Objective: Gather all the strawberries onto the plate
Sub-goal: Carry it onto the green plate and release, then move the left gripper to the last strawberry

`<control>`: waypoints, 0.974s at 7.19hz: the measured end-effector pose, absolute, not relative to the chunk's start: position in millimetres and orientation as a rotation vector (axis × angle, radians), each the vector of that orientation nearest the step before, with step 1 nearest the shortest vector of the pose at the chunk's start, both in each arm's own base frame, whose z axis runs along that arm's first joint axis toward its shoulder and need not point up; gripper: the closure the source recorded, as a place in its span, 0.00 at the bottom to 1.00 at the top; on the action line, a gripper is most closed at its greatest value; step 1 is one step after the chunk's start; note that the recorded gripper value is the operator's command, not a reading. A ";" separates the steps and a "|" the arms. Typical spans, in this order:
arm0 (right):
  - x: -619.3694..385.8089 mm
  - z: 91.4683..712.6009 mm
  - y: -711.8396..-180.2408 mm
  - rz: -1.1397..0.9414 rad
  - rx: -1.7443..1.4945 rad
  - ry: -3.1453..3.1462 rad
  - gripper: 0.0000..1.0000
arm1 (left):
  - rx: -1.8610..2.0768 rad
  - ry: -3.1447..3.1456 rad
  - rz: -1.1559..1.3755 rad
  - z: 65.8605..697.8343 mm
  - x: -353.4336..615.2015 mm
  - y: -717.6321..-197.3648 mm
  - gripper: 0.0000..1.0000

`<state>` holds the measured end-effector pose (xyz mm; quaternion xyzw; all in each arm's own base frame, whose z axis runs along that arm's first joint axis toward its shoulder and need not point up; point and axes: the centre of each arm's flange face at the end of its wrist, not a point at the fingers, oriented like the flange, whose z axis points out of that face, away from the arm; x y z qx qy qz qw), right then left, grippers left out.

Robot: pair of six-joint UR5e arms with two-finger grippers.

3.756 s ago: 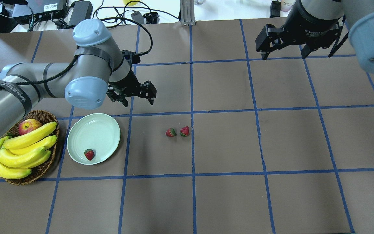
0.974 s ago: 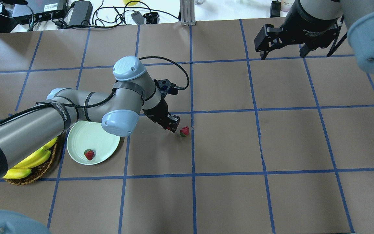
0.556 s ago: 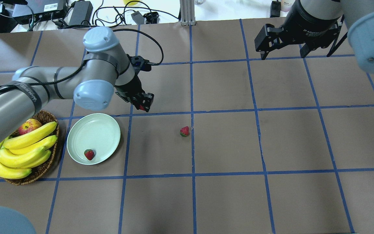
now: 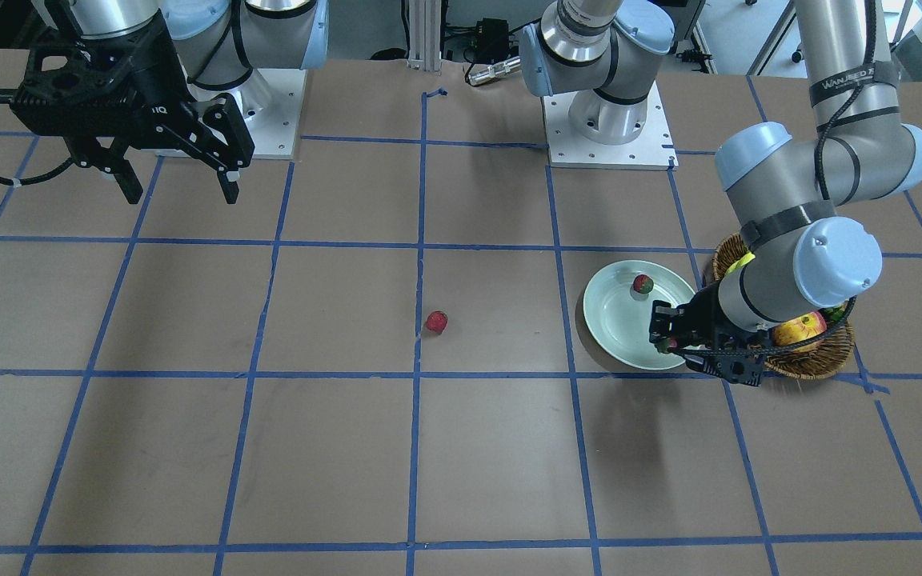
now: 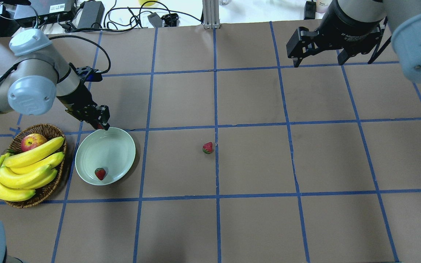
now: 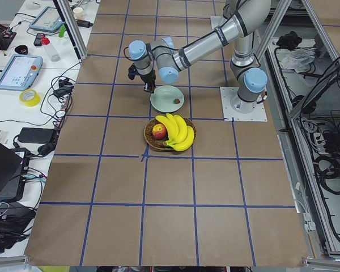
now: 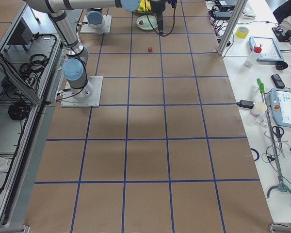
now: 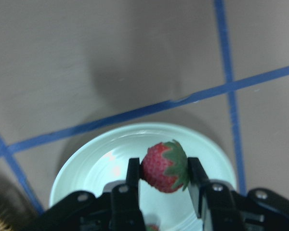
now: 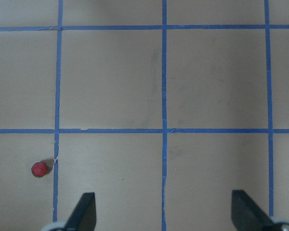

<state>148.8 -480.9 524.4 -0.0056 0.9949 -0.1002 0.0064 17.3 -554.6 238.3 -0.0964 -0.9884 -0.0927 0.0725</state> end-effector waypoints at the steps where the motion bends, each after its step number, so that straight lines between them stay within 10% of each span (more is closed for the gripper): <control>1: 148.7 524.6 -480.8 -0.314 -0.017 3.113 0.00 | -0.259 -2.954 -0.318 227.3 29.5 -544.4 1.00; 3: 149.0 524.6 -480.7 -0.314 -0.017 3.111 0.00 | -0.230 -2.938 -0.364 216.4 36.1 -534.8 0.01; 7: 149.4 526.0 -480.5 -0.316 -0.018 3.113 0.00 | -0.219 -2.928 -0.390 220.6 33.2 -532.2 0.00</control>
